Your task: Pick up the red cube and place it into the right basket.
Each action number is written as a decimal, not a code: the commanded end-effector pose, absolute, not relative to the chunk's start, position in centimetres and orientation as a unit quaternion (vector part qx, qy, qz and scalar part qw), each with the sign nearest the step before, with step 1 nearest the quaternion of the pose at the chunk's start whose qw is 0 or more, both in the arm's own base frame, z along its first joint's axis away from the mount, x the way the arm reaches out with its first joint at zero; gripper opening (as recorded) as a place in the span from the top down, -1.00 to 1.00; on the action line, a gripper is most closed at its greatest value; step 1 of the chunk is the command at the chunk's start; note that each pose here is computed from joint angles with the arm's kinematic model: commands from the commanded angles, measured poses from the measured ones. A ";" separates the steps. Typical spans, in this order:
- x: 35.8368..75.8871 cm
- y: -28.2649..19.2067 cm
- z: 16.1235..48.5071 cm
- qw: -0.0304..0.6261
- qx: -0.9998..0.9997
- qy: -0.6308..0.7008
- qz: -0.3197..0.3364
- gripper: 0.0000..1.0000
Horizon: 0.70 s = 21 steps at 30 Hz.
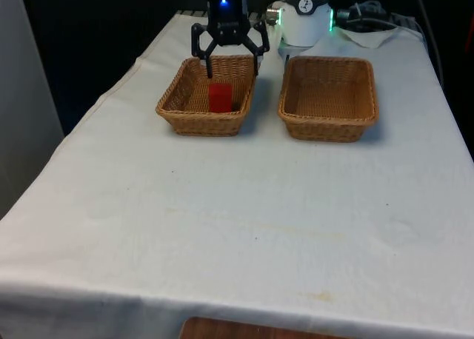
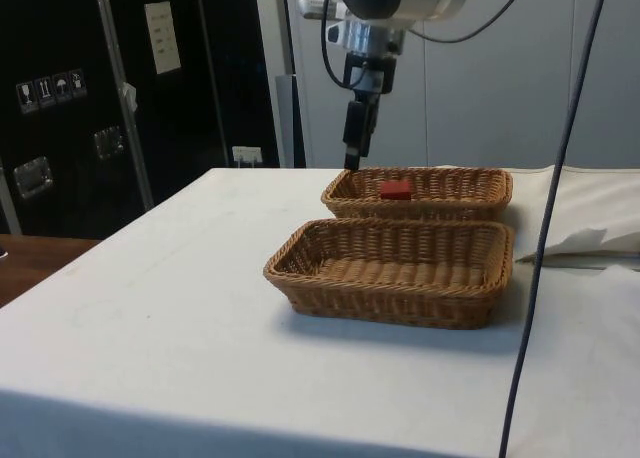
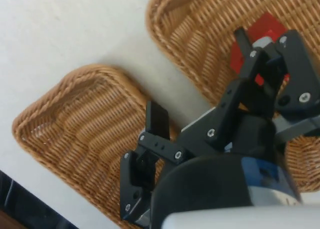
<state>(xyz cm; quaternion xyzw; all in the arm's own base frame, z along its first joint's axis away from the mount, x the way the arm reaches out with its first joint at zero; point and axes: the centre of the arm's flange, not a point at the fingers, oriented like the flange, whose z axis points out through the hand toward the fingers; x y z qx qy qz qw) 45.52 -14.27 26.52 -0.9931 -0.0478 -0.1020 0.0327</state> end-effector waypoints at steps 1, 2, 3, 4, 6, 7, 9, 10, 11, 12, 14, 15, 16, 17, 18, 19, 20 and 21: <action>45.7 -14.0 26.8 0.032 -0.993 -0.051 -0.105 -1.00; 45.9 -13.7 27.0 0.032 -0.992 -0.055 -0.108 -1.00; 46.0 -13.7 27.1 0.033 -0.992 -0.057 -0.109 -1.00; 46.0 -13.8 27.0 0.033 -0.992 -0.055 -0.108 -1.00; 46.2 -13.5 27.3 0.033 -0.991 -0.062 -0.112 -1.00; 46.3 -13.4 27.5 0.033 -0.991 -0.063 -0.114 -1.00; 46.6 -13.1 27.8 0.033 -0.990 -0.069 -0.119 -1.00; 46.7 -13.0 27.9 0.033 -0.990 -0.070 -0.120 -1.00; 46.8 -13.0 27.9 0.033 -0.990 -0.071 -0.121 -1.00; 46.9 -12.9 28.0 0.033 -0.989 -0.073 -0.122 -1.00; 47.0 -12.7 28.1 0.033 -0.989 -0.074 -0.123 -1.00; 47.2 -12.7 28.2 0.033 -0.989 -0.075 -0.124 -1.00; 47.3 -12.5 28.3 0.033 -0.989 -0.077 -0.125 -1.00; 47.5 -12.4 28.4 0.032 -0.988 -0.078 -0.127 -1.00; 47.6 -12.3 28.6 0.033 -0.988 -0.080 -0.128 -1.00; 47.9 -12.1 28.8 0.032 -0.987 -0.082 -0.131 -1.00; 48.1 -11.8 28.8 0.032 -0.987 -0.084 -0.131 -1.00; 48.3 -11.6 29.0 0.032 -0.987 -0.085 -0.134 -1.00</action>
